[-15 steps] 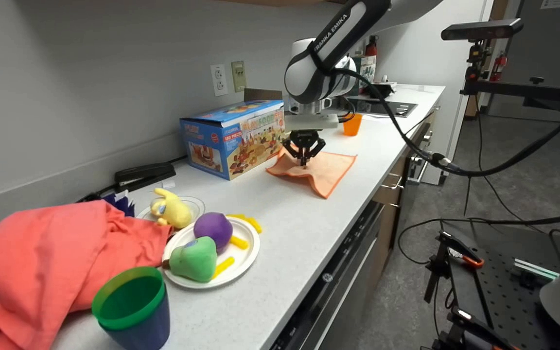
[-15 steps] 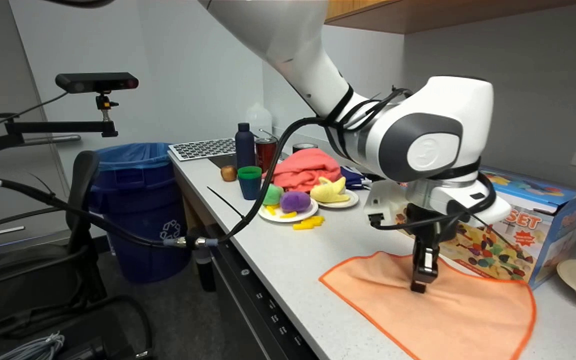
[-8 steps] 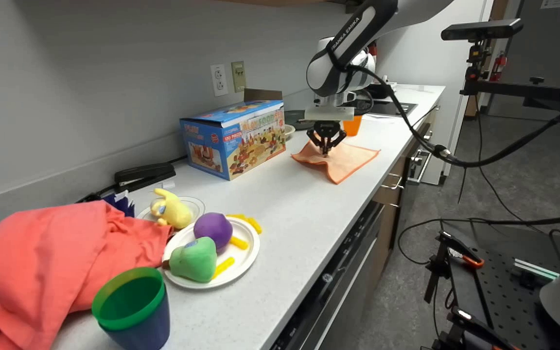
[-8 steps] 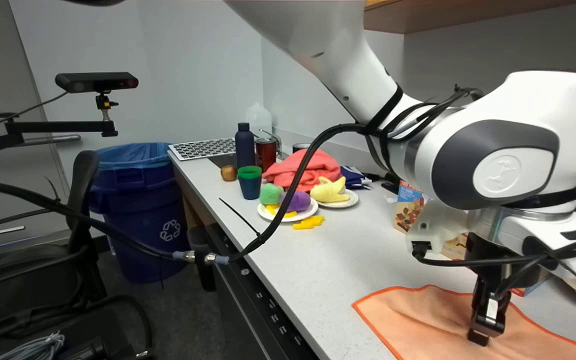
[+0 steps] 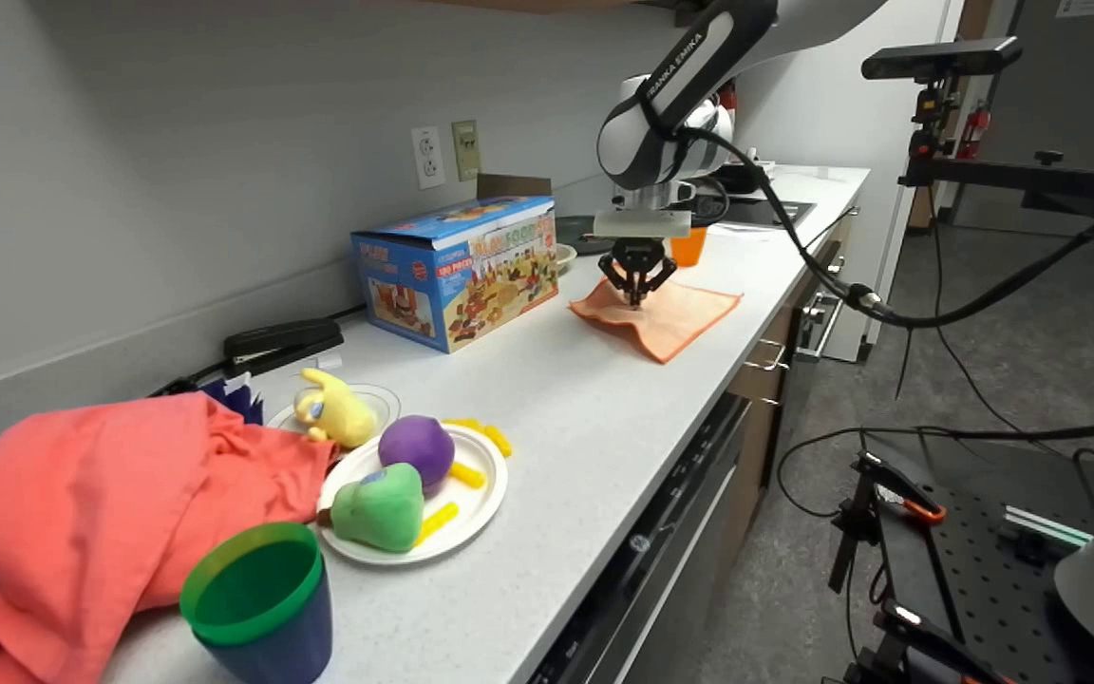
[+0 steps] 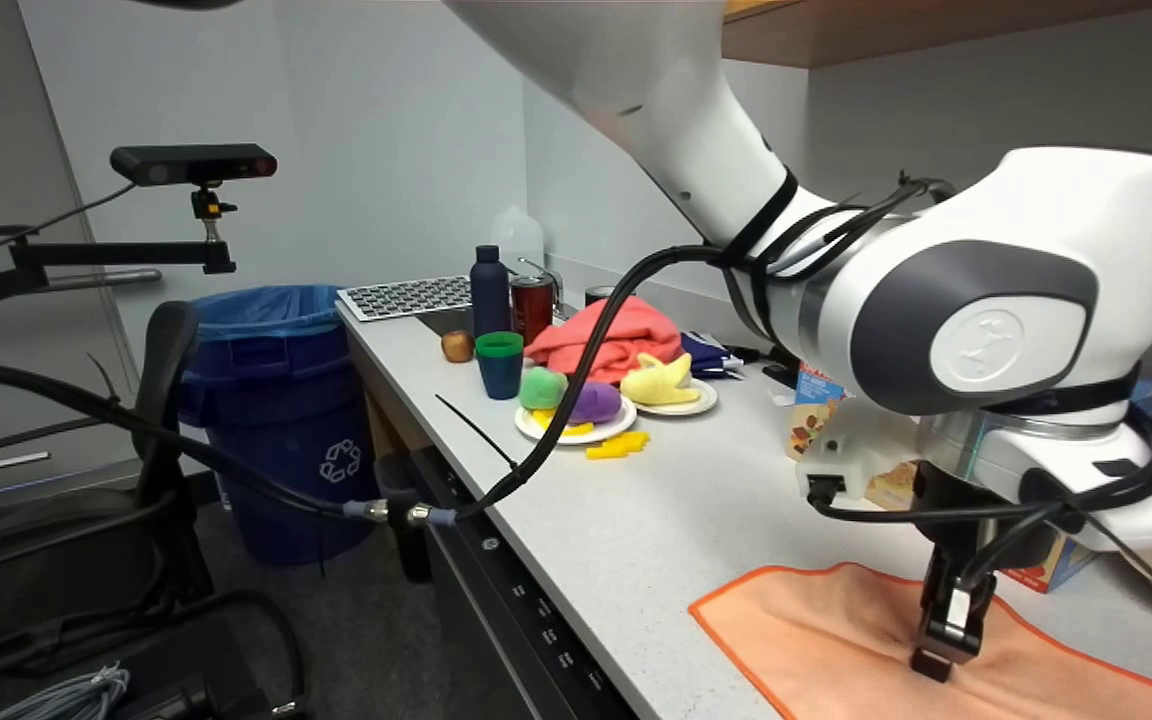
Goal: Use the peach towel to wipe the countertop
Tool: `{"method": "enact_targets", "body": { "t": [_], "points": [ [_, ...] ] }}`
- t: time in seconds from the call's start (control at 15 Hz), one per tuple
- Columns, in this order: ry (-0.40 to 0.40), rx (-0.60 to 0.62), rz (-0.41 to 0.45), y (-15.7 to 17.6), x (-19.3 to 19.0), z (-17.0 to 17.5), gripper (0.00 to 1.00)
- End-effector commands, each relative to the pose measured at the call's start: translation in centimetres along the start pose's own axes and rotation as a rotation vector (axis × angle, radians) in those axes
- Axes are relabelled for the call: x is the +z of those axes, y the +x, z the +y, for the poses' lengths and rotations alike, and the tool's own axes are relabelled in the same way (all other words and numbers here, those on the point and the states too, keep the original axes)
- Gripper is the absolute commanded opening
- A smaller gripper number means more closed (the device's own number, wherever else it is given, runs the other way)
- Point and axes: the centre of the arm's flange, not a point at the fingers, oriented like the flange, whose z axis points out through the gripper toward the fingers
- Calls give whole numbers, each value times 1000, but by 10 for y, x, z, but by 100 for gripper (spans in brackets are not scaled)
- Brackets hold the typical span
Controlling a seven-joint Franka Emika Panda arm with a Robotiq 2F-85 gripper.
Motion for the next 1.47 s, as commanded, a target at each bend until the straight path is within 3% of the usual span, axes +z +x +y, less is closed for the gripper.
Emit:
{"method": "enact_targets", "body": {
  "t": [0.0, 0.4, 0.47, 0.53, 1.07, 1.2, 1.4],
  "points": [
    [-7, -50, -31, -28, 4, -9, 1],
    [-4, -138, -24, -55, -1, -24, 1],
    [-2, -141, -24, -57, -2, -26, 28],
    [1, -144, -23, -58, -5, -27, 29],
    [17, -200, 12, -64, -45, -31, 89],
    [35, -226, 25, -68, -66, -34, 100],
    [67, -262, 36, -74, -101, -34, 100]
  ]
}}
